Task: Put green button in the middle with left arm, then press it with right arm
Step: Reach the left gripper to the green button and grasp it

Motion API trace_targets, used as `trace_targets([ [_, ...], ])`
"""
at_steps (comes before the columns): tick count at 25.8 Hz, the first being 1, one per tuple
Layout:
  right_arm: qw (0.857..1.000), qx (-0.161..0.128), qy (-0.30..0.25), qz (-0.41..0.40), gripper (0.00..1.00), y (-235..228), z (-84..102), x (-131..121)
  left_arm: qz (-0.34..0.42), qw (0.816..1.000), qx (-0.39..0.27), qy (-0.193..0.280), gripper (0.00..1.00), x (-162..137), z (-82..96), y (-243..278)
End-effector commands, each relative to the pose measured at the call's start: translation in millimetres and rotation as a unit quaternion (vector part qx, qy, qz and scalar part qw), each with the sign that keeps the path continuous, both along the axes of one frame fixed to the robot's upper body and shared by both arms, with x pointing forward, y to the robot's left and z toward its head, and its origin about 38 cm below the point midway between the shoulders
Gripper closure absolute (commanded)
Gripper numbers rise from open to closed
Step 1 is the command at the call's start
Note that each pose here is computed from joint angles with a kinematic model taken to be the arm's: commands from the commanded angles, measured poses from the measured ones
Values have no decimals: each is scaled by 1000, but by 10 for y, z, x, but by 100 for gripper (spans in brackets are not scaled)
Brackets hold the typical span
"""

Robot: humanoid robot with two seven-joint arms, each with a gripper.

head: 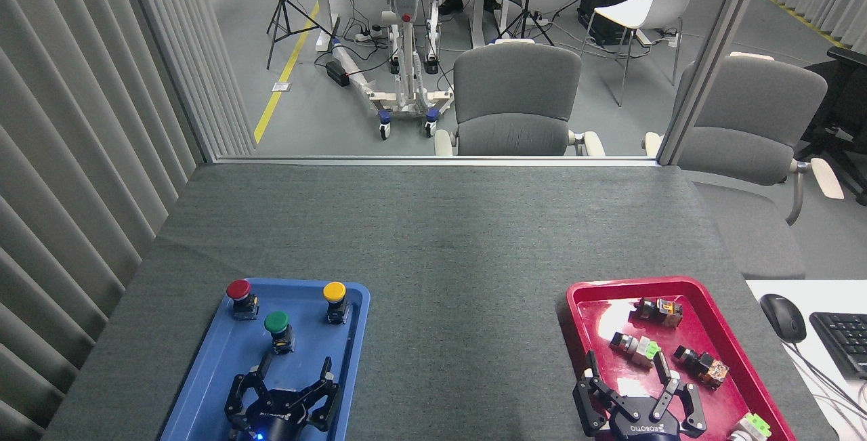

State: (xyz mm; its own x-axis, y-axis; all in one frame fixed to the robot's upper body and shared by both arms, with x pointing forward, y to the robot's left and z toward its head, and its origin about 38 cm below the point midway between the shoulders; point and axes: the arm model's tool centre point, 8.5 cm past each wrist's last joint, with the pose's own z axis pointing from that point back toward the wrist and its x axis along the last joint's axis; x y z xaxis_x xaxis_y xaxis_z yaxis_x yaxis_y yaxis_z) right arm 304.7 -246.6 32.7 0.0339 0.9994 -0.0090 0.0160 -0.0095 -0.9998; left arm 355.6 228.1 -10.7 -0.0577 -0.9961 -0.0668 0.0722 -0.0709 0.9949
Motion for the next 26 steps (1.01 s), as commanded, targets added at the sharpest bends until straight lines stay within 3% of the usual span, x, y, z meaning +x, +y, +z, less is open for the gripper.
trace_targets([
  [1, 1000, -2, 1, -1, 1, -13, -3, -1, 22, 1000, 1, 4, 1, 64, -77, 0],
  [5, 1000, -1, -7, 0, 1, -7, 9, -1, 46, 999, 3, 16, 1, 100, -159, 95],
  [10, 1000, -1, -8, 0, 1, -8, 3, -7, 74, 997, -33, 5, 1, 268, -142, 218],
  [23, 1000, -2, -5, 8, 0, -1, -8, -9, 84, 996, -21, 18, 1, 547, -141, 275],
  [24, 1000, -2, -6, 8, 0, -1, -7, -9, 85, 996, -20, 21, 4, 556, -159, 273],
  [26, 1000, -2, -5, 8, 0, -2, -12, -9, 86, 996, -21, 24, 22, 571, -174, 261],
])
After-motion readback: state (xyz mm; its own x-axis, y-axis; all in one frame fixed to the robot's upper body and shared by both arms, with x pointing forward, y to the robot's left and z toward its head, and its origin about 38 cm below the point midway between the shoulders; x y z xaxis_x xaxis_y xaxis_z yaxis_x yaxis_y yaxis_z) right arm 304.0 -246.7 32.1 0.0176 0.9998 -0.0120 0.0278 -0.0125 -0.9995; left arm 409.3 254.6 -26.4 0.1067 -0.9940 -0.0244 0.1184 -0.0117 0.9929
